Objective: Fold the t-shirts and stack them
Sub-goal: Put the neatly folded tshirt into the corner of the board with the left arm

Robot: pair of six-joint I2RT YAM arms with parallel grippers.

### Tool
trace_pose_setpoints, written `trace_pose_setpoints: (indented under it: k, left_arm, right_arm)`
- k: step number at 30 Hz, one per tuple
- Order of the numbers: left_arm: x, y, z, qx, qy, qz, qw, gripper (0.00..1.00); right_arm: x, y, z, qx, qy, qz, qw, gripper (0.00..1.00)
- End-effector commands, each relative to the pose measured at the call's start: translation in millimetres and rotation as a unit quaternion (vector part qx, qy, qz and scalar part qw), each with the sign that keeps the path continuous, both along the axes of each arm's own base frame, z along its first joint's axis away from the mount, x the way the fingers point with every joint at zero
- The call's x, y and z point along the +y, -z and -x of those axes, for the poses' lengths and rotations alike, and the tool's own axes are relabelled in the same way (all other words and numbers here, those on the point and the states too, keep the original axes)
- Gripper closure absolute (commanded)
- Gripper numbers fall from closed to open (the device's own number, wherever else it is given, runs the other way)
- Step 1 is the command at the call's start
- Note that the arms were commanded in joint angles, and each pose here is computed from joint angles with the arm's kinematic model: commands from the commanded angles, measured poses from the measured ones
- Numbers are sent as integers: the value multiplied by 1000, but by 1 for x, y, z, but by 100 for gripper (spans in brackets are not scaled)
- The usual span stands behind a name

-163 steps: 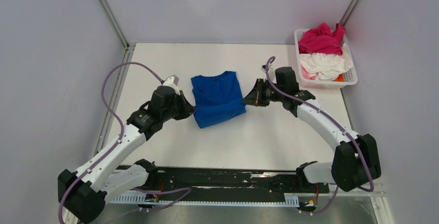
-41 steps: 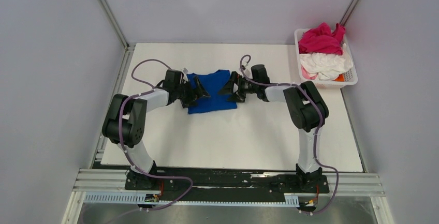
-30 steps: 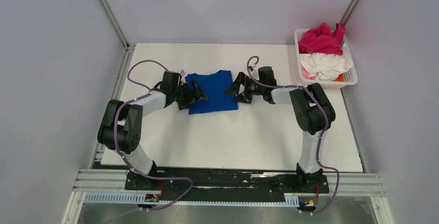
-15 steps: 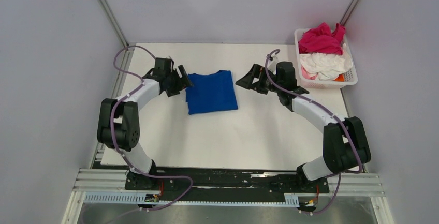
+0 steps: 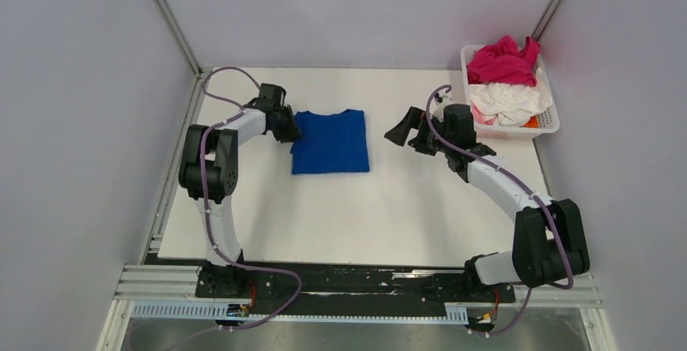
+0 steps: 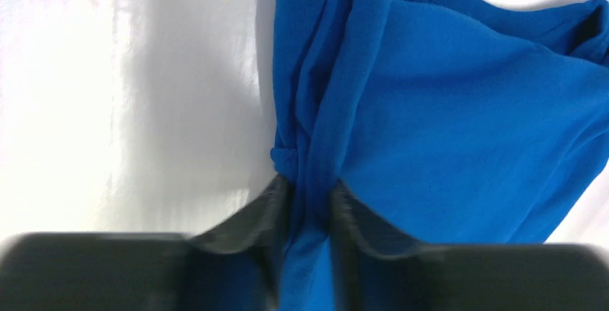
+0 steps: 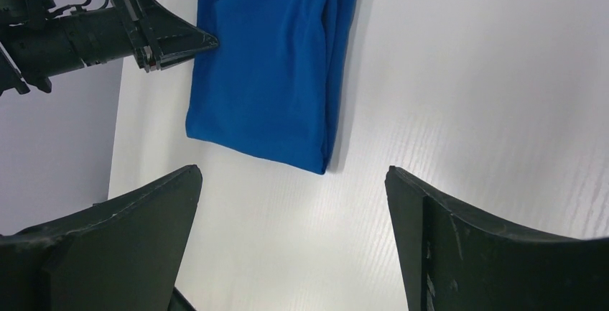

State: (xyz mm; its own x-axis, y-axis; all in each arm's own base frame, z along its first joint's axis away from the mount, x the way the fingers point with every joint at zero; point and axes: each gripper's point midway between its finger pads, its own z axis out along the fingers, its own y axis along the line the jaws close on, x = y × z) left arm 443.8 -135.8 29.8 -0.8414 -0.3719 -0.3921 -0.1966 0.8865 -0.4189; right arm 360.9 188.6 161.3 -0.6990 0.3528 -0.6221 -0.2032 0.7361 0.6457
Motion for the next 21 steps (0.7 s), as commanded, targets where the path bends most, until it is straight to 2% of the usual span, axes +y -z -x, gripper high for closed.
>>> trace_pose_setpoints:
  k: [1,2,3,4,8,13,17,21]
  left_arm:
    - [-7,24,0,29,23,-35,999,75]
    - [-5,26,1,36,22,-43,998,81]
    - [-1,26,-3,33,11,-58,998,96]
    - [4,25,-2,39,4,-71,997,99]
    - [45,4,-20,19,-38,-183,982,100]
    - [101,-35,-60,-31,-85,-302,949,100]
    - [147,-46,-89,-40,-113,-349,929,100]
    - [194,-54,-115,-46,-127,-384,913,100]
  right_arm:
    - [-15,-5,-5,-25,21,14,999,0]
    - [-18,-4,-6,-24,25,15,999,0]
    - [-21,-3,-6,-23,30,17,999,0]
    - [-23,-2,-7,-22,36,19,999,0]
    - [-29,5,-11,-21,51,34,998,0]
    - [-54,14,-18,-22,122,68,990,0]
    - [-72,15,-20,-29,168,89,981,0]
    - [-78,16,-21,-32,180,101,978,0]
